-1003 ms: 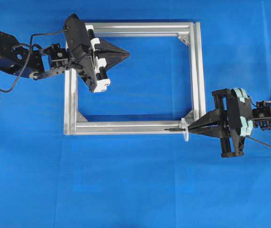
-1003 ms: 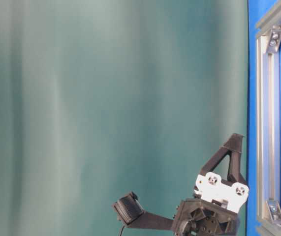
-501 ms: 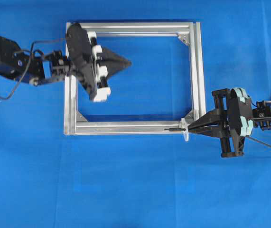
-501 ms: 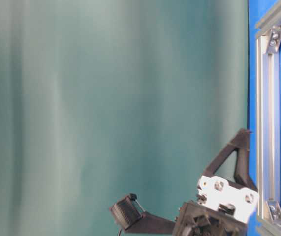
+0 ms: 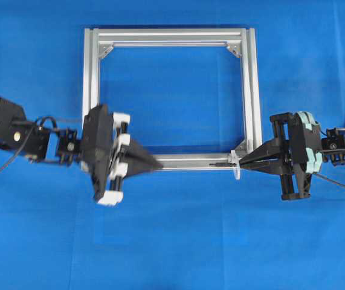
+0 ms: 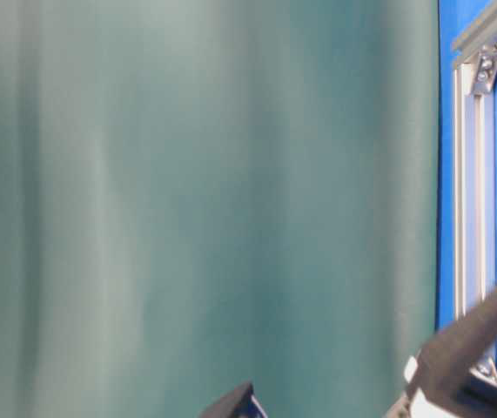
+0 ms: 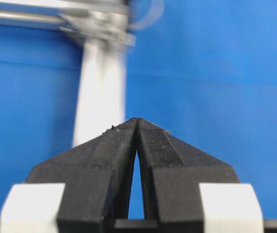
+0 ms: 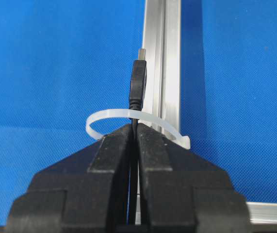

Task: Insert the wire through the string loop located on the right side.
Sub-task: 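Swing the left gripper down toward the plug emerging from the loop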

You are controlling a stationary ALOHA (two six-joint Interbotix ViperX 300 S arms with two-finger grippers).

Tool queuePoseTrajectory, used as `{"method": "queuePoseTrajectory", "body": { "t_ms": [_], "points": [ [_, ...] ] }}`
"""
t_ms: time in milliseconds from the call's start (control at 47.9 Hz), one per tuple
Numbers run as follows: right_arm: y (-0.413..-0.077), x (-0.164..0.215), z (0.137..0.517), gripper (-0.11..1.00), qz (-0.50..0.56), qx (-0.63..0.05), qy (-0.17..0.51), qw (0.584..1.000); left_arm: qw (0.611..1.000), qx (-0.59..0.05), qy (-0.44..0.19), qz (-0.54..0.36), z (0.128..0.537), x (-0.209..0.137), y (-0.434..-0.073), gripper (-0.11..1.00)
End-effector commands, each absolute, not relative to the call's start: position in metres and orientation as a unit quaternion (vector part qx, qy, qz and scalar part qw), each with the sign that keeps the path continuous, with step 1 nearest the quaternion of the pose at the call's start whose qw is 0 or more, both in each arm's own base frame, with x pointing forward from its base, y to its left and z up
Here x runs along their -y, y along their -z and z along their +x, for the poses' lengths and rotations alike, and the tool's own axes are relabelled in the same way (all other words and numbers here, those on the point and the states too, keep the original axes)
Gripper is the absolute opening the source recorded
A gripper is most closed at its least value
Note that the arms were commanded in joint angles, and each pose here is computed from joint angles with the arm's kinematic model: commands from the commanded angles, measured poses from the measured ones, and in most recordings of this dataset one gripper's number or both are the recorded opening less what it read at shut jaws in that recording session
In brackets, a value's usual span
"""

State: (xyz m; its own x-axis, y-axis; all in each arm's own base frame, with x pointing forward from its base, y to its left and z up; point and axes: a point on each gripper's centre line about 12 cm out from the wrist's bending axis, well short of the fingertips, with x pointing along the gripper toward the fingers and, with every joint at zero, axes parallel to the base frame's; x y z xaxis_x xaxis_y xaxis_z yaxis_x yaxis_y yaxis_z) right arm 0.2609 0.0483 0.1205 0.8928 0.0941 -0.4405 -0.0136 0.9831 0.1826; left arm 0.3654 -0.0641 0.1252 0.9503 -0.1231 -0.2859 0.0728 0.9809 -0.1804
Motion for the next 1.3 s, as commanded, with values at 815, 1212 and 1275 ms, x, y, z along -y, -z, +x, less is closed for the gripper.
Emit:
{"method": "queuePoseTrajectory", "body": {
  "t_ms": [815,1212,1275],
  "points": [
    [-0.127,-0.049,0.266,-0.04,0.090,-0.216,-0.027,0.972,0.984,-0.148,0.047,-0.090,0.427,0.068,-0.154,0.00],
    [-0.127,-0.049,0.266,-0.04,0.090,-0.216,-0.027,0.972,0.981,-0.166,0.035,-0.091,0.470,0.062,-0.161,0.00],
    [-0.127,-0.049,0.266,-0.04,0.090,-0.216,-0.028,0.972,0.981,-0.170,0.035,-0.091,0.471,0.062,-0.160,0.00]
  ]
}}
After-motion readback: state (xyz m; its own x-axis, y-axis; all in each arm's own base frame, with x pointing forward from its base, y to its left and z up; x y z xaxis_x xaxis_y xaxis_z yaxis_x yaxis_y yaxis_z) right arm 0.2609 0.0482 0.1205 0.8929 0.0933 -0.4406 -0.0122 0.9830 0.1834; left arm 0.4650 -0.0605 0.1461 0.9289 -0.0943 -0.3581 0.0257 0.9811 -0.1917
